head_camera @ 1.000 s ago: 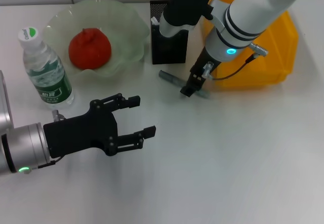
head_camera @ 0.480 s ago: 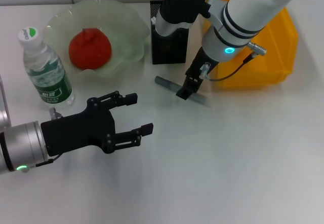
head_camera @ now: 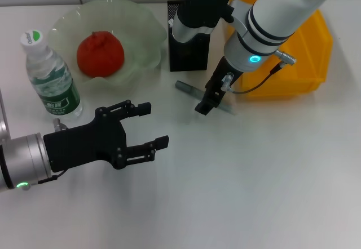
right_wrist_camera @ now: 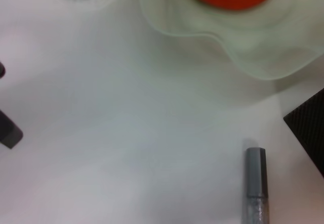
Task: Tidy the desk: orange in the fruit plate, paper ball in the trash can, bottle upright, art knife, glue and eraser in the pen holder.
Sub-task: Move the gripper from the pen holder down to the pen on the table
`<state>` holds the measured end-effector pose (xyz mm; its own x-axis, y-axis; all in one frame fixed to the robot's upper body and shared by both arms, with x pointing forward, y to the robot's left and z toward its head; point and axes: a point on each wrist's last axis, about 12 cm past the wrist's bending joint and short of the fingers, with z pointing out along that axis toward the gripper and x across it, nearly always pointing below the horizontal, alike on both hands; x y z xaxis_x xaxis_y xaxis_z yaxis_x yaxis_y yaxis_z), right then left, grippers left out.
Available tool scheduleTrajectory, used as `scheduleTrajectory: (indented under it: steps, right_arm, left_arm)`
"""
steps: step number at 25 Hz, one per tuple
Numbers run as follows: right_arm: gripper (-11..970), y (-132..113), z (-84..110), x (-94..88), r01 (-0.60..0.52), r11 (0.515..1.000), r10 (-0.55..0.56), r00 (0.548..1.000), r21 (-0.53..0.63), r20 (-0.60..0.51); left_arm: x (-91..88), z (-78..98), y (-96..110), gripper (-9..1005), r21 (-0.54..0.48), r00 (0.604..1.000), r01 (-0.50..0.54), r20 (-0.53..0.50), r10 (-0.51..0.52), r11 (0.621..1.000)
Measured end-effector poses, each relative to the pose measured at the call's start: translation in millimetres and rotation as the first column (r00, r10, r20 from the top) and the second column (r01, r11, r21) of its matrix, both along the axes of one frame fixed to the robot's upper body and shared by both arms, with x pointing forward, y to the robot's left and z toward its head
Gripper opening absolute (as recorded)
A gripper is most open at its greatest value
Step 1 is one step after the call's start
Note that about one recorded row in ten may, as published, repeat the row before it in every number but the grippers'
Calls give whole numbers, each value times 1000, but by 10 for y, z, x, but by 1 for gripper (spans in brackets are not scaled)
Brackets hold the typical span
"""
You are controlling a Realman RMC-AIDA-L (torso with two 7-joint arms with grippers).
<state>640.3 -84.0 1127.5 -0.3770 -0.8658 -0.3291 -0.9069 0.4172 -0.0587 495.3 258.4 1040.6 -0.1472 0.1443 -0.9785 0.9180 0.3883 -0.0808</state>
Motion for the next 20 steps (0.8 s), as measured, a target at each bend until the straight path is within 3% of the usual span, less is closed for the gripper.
scheduleTrajectory:
  steps: [7,12,20]
  right_arm:
    - [588,-20,-25,1,13,1000,-13,1000,4,2]
    - [478,-37,-43,0,23,1000,-23,1000,5,-1]
    - [432,-57,-68,-1,30,1000,-30,1000,2,-3]
  left_arm:
    - [-3,2,-3,721,-2,1000,3,1,-3,1000]
    - [-12,0,-1,719,-4,1000,3,0,-3,1000]
    - [-22,-6,-10,716,-6,1000,5,0,-5,1000]
